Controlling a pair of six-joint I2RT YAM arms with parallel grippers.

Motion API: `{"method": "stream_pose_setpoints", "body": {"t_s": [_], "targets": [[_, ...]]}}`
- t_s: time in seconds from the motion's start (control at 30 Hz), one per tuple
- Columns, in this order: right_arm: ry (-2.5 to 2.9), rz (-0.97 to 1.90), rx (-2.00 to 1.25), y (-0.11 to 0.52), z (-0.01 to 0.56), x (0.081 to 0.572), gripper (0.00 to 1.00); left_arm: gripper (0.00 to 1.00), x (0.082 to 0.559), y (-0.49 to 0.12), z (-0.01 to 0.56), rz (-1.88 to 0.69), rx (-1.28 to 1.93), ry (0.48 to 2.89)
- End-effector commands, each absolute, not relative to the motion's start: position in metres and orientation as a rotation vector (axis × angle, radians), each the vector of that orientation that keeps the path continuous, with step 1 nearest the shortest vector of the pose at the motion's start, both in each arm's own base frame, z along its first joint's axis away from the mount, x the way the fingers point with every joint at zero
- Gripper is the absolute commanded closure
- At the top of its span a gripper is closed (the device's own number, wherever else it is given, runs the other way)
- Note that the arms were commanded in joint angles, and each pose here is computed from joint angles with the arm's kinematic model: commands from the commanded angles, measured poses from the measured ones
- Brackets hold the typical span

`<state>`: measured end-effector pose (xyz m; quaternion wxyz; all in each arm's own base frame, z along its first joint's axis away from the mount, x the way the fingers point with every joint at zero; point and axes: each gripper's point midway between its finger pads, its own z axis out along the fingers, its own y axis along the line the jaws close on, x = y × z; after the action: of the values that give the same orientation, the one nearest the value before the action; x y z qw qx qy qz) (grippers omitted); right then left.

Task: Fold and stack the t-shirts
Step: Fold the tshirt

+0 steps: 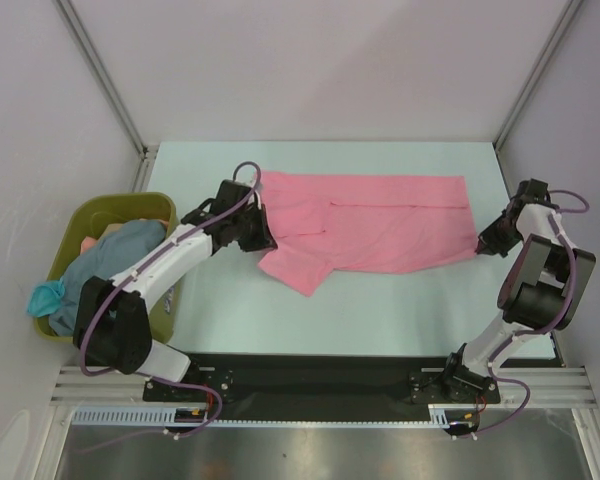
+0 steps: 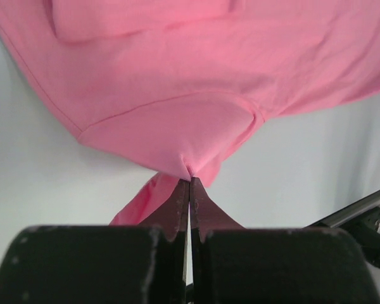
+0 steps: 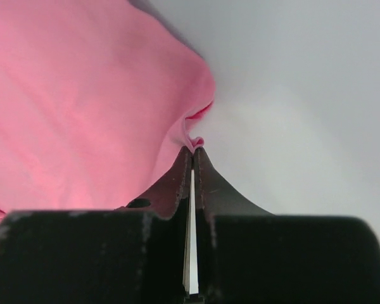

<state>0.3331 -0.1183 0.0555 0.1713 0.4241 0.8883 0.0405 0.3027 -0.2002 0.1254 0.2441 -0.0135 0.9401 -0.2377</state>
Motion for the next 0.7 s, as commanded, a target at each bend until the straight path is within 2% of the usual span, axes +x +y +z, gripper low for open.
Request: {"method": "stream_pose_setpoints", "body": {"t_s": [0.0, 0.23, 0.67], "targets": [[2.504, 0.095, 1.140, -0.126, 0.071, 0.356, 1.00, 1.00, 0.332, -0.196, 0.152, -0.626, -0.110, 2.488], [2.516, 0.098, 1.100, -0.137, 0.075, 0.386, 1.00, 1.00, 0.377, -0.181, 0.173, -0.596, -0.193, 2.421], [2.472, 0.200, 1.024, -0.141, 0.089, 0.458, 1.00, 1.00, 0.437, -0.188, 0.167, -0.597, -0.228, 2.417]]}}
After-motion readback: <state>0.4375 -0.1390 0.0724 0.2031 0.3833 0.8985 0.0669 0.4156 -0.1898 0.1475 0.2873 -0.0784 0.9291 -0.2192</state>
